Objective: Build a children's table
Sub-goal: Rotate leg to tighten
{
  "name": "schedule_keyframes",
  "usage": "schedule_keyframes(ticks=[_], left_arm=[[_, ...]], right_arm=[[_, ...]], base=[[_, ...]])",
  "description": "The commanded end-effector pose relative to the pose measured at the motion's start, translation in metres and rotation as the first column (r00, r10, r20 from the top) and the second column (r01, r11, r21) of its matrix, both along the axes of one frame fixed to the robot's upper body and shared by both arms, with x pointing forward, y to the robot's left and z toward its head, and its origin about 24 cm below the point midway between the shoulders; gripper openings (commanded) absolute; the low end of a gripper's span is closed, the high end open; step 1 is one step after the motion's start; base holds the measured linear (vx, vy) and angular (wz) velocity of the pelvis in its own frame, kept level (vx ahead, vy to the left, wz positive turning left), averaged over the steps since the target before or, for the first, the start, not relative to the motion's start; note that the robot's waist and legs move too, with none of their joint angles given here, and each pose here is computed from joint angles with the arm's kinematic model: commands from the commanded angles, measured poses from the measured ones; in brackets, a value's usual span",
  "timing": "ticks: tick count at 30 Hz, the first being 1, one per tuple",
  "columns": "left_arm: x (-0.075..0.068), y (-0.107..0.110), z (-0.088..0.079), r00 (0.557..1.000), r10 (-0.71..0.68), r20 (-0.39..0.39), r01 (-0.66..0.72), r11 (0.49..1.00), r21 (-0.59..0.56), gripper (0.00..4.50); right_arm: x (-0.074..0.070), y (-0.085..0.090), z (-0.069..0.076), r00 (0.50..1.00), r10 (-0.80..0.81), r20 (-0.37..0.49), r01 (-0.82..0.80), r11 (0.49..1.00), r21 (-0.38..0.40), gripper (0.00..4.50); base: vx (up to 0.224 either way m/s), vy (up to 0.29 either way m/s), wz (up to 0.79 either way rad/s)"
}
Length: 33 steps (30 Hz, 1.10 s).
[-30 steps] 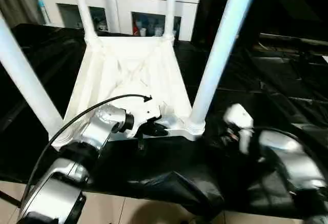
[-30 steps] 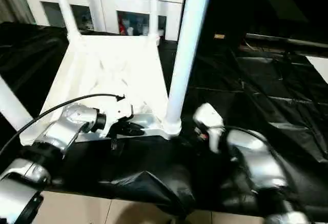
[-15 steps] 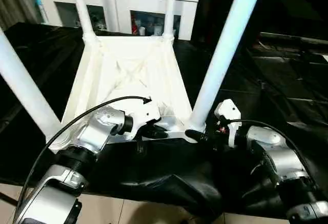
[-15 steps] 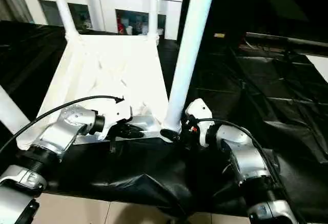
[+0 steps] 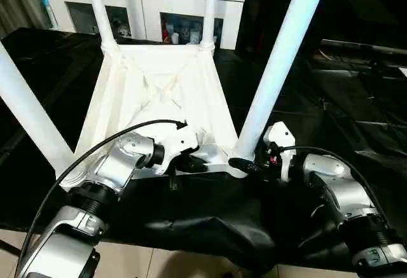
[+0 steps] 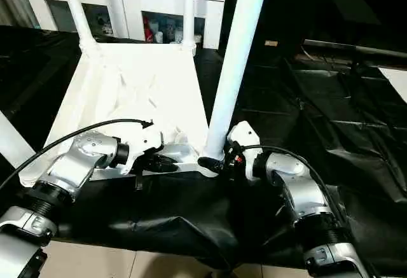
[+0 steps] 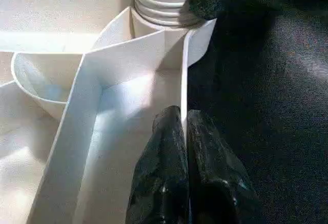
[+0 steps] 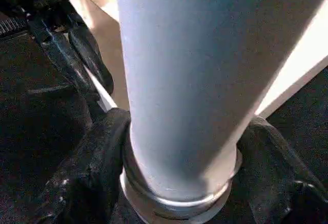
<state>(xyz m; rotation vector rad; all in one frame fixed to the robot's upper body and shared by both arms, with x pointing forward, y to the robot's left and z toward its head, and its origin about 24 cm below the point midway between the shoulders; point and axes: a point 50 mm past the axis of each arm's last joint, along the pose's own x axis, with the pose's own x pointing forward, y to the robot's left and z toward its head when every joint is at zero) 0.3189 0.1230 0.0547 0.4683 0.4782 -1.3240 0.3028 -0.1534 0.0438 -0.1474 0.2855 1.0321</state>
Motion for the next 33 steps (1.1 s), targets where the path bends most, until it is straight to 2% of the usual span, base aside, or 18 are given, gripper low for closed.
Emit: schedule_keyframes(ticks=[1, 4, 7, 10, 11, 12, 13, 17, 20, 22, 24, 26, 27, 28, 31, 33], left_arm=[[-0.008, 0.01, -0.016, 0.997, 0.015, -0.073, -0.011, 0.999, 0.053, 0.0], [-0.008, 0.011, -0.017, 0.997, 0.034, -0.073, -0.03, 0.998, 0.057, 0.0], [-0.003, 0.006, -0.02, 0.992, 0.12, -0.049, -0.118, 0.992, 0.05, 0.0], [0.005, -0.001, -0.02, 0.98, 0.198, -0.024, -0.197, 0.98, 0.018, 0.0], [0.007, -0.005, -0.02, 0.975, 0.22, -0.02, -0.219, 0.976, 0.01, 0.0], [0.013, -0.013, -0.021, 0.962, 0.274, -0.013, -0.275, 0.962, -0.009, 0.0], [0.013, -0.013, -0.021, 0.962, 0.274, -0.013, -0.275, 0.962, -0.009, 0.0], [0.025, -0.027, -0.023, 0.921, 0.387, 0.036, -0.388, 0.922, 0.016, 0.0], [0.029, -0.03, -0.022, 0.911, 0.405, 0.075, -0.408, 0.912, 0.045, 0.0], [0.031, -0.032, -0.022, 0.914, 0.395, 0.095, -0.401, 0.914, 0.059, 0.0], [0.03, -0.033, -0.022, 0.917, 0.386, 0.099, -0.393, 0.918, 0.061, 0.0], [0.03, -0.034, -0.021, 0.927, 0.359, 0.106, -0.366, 0.929, 0.056, 0.0], [0.03, -0.033, -0.021, 0.932, 0.347, 0.106, -0.355, 0.933, 0.057, 0.0], [0.029, -0.033, -0.021, 0.936, 0.337, 0.097, -0.342, 0.939, 0.04, 0.0], [0.026, -0.03, -0.019, 0.953, 0.284, 0.103, -0.288, 0.957, 0.027, 0.0], [0.023, -0.025, -0.018, 0.965, 0.247, 0.089, -0.25, 0.968, 0.024, 0.0]], right_arm=[[0.002, -0.003, 0.0, 1.0, -0.01, 0.003, 0.01, 1.0, -0.007, 2.71], [0.001, -0.004, -0.005, 0.999, -0.035, -0.014, 0.035, 0.999, -0.002, 2.69], [0.007, -0.009, -0.02, 0.969, -0.247, -0.023, 0.247, 0.969, -0.018, 2.67], [0.012, -0.009, -0.027, 0.926, -0.376, -0.04, 0.376, 0.927, 0.001, 2.67], [0.013, -0.009, -0.031, 0.9, -0.432, -0.048, 0.433, 0.901, 0.01, 2.67], [0.016, -0.009, -0.037, 0.841, -0.537, -0.065, 0.539, 0.843, 0.001, 2.67], [0.016, -0.009, -0.037, 0.841, -0.537, -0.065, 0.539, 0.843, 0.001, 2.67], [0.022, -0.001, -0.042, 0.708, -0.705, -0.041, 0.704, 0.709, -0.044, 2.67], [0.025, 0.01, -0.04, 0.68, -0.732, -0.046, 0.731, 0.681, -0.035, 2.67], [0.026, 0.018, -0.038, 0.698, -0.714, -0.058, 0.715, 0.699, -0.005, 2.67], [0.026, 0.022, -0.035, 0.736, -0.675, -0.049, 0.677, 0.736, 0.033, 2.67], [0.025, 0.027, -0.027, 0.791, -0.612, -0.031, 0.611, 0.785, 0.104, 2.67], [0.024, 0.029, -0.022, 0.811, -0.583, -0.041, 0.581, 0.797, 0.166, 3.23], [0.024, 0.026, -0.019, 0.814, -0.579, -0.048, 0.576, 0.796, 0.187, 3.23], [0.022, 0.019, -0.012, 0.842, -0.538, -0.044, 0.534, 0.819, 0.208, 3.53], [0.019, 0.011, -0.009, 0.885, -0.463, -0.039, 0.462, 0.867, 0.188, 3.64]], base=[[0.0, 0.0, 0.0], [0.0, 0.0, 0.0], [0.0, 0.0, 0.0], [0.0, 0.0, 0.0], [0.0, 0.0, 0.0], [0.0, 0.0, 0.0], [0.0, 0.0, 0.0], [0.0, 0.0, 0.0], [0.0, 0.0, 0.0], [-0.012, 0.028, -0.04], [0.0, 0.0, 0.0], [0.0, 0.0, 0.0], [0.0, 0.0, 0.0], [0.0, 0.0, 0.0], [0.0, 0.0, 0.0], [0.0, 0.0, 0.0]])
